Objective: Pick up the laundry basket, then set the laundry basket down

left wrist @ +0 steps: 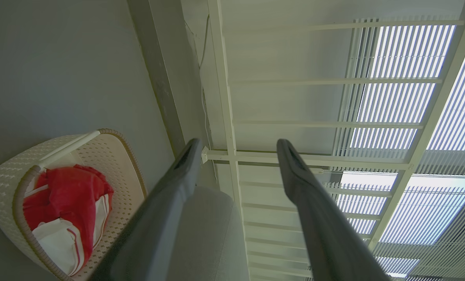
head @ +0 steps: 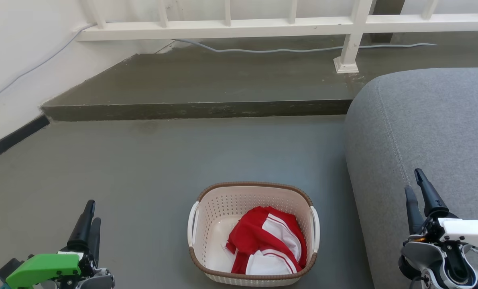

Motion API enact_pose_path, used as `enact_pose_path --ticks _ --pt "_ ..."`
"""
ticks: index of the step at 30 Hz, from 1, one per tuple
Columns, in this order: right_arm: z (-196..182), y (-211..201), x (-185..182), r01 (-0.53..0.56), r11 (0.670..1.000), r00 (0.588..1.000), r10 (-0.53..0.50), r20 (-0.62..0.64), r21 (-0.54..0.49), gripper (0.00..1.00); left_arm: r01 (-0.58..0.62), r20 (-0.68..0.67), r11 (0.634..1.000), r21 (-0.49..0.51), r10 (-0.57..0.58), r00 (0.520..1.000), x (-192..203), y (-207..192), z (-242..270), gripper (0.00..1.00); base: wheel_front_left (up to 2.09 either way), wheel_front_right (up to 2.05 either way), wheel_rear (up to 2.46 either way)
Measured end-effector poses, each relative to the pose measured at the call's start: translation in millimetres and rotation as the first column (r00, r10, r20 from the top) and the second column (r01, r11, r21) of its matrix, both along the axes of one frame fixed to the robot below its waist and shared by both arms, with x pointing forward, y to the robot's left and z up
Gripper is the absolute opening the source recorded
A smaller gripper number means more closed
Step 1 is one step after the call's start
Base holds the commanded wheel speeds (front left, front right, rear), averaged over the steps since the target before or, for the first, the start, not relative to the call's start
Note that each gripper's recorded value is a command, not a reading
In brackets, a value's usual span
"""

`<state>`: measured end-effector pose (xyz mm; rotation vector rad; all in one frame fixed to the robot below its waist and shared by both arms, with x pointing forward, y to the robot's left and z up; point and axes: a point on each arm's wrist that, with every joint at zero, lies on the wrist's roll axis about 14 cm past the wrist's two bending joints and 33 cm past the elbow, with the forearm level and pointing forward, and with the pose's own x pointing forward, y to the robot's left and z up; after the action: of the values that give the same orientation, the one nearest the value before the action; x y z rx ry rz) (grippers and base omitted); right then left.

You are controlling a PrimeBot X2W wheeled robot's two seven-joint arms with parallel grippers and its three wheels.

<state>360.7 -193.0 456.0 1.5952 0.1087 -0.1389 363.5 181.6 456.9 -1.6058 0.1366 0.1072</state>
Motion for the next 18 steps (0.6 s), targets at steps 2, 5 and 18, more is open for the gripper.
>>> enact_pose_path --ticks 2,5,18 --pt "2 2 1 -0.002 1.000 1.000 0.002 0.005 -0.002 1.00 0.000 0.005 1.000 0.010 0.000 1.000 1 0 2 1.00 0.00 0.00 0.00" --pt "4 3 2 0.000 1.000 1.000 0.000 0.012 -0.009 1.00 0.000 0.017 1.000 0.023 0.000 1.000 2 0 5 1.00 0.00 0.00 0.00" --pt "13 15 6 -0.045 0.985 0.998 0.051 0.033 -0.167 1.00 0.019 0.048 0.981 0.195 -0.028 0.998 6 0 16 1.00 0.00 0.00 0.00"
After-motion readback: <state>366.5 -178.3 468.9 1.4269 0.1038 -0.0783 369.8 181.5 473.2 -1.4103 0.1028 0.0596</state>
